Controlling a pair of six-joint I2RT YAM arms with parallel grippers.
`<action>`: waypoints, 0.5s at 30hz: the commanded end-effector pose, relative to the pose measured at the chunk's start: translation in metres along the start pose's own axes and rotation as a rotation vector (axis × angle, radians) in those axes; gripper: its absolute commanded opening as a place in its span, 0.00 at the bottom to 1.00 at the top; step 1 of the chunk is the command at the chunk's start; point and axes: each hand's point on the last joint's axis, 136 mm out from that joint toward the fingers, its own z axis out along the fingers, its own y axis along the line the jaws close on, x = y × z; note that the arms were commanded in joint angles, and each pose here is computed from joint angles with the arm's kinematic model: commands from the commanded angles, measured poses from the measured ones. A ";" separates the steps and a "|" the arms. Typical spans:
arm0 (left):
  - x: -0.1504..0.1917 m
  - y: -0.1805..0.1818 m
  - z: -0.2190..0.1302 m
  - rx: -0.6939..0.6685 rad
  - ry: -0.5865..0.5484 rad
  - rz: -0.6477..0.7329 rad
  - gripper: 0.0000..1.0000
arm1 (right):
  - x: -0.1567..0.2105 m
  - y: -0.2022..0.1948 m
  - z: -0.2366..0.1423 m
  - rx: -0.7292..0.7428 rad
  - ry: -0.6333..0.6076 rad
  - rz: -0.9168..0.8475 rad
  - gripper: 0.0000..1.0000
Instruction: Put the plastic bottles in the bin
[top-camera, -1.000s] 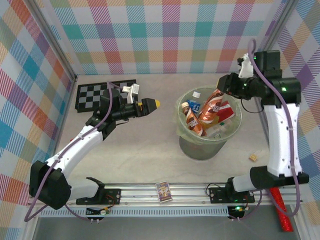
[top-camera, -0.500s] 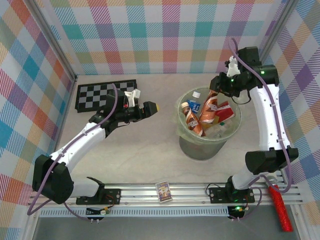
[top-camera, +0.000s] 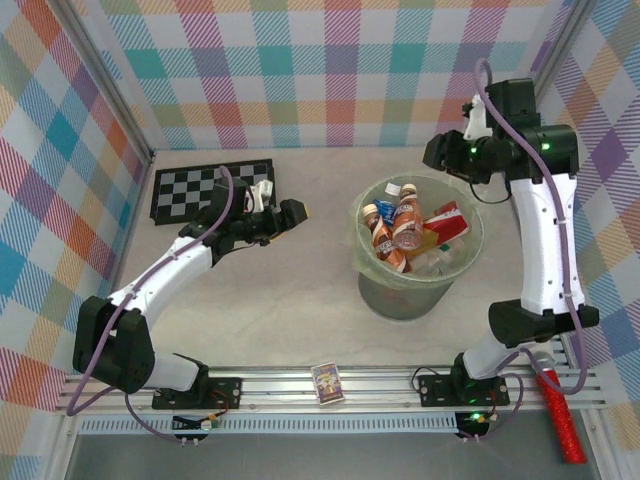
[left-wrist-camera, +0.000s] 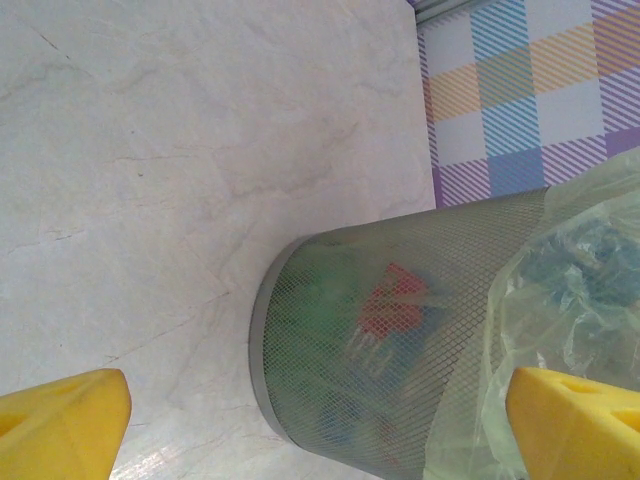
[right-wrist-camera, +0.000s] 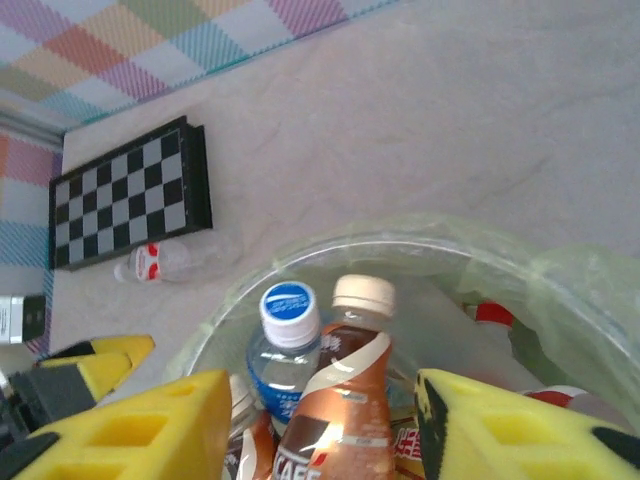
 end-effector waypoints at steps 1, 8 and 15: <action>-0.004 0.005 0.002 -0.010 0.002 -0.029 0.96 | 0.030 0.016 0.028 0.011 0.143 -0.052 0.47; -0.020 0.046 -0.007 -0.124 -0.067 -0.146 0.95 | 0.052 -0.002 0.070 0.073 0.216 -0.021 0.36; -0.043 0.095 -0.015 -0.239 -0.164 -0.262 0.96 | 0.052 0.002 0.067 0.045 0.201 -0.017 0.36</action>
